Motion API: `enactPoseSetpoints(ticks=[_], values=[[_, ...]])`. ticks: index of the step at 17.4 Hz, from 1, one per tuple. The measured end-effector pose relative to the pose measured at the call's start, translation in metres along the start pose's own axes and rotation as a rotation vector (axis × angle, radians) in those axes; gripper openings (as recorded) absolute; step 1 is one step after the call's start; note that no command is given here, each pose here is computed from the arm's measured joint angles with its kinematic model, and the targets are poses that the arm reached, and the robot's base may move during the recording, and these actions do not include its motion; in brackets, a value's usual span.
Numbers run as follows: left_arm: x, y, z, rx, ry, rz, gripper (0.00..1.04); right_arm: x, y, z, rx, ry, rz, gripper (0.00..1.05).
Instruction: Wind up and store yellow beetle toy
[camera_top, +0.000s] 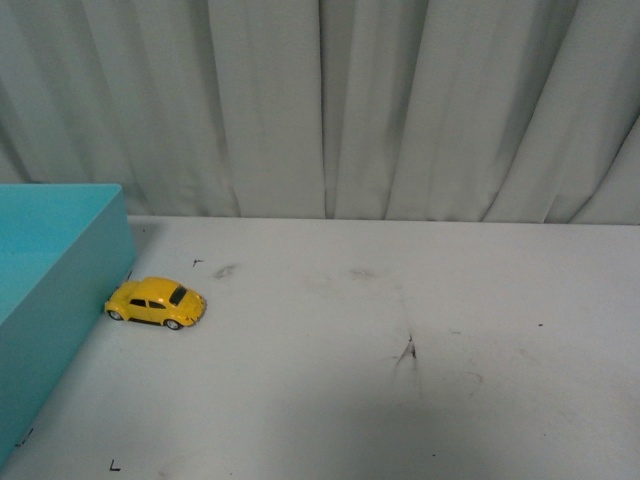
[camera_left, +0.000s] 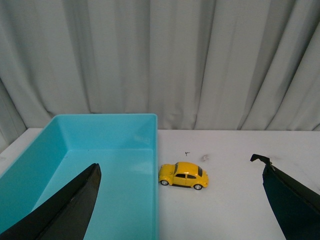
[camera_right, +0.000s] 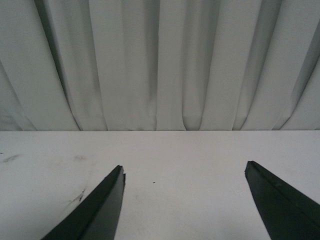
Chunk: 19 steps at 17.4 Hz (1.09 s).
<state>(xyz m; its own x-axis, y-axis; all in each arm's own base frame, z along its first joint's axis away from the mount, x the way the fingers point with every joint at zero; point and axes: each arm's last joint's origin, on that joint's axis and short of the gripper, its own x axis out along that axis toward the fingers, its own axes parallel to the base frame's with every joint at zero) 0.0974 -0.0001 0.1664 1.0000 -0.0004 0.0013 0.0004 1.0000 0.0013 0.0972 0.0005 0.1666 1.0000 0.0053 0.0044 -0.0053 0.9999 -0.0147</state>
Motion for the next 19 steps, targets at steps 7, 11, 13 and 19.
enactPoseSetpoints(ticks=[7,11,13,19], values=[[0.019,0.017,0.036,-0.401,0.309,0.499,0.98,0.000,0.000,0.000,0.000,0.001,-0.002,0.98],[0.105,0.039,0.067,-0.370,0.268,0.394,0.98,0.000,0.000,0.000,0.000,0.002,-0.002,0.98],[0.152,0.038,0.077,-0.294,0.284,0.316,0.98,0.000,0.000,0.000,0.000,0.001,-0.001,0.98],[0.261,0.005,0.064,-0.034,0.489,-0.070,0.98,0.000,0.000,0.000,0.000,0.001,-0.002,0.98]])
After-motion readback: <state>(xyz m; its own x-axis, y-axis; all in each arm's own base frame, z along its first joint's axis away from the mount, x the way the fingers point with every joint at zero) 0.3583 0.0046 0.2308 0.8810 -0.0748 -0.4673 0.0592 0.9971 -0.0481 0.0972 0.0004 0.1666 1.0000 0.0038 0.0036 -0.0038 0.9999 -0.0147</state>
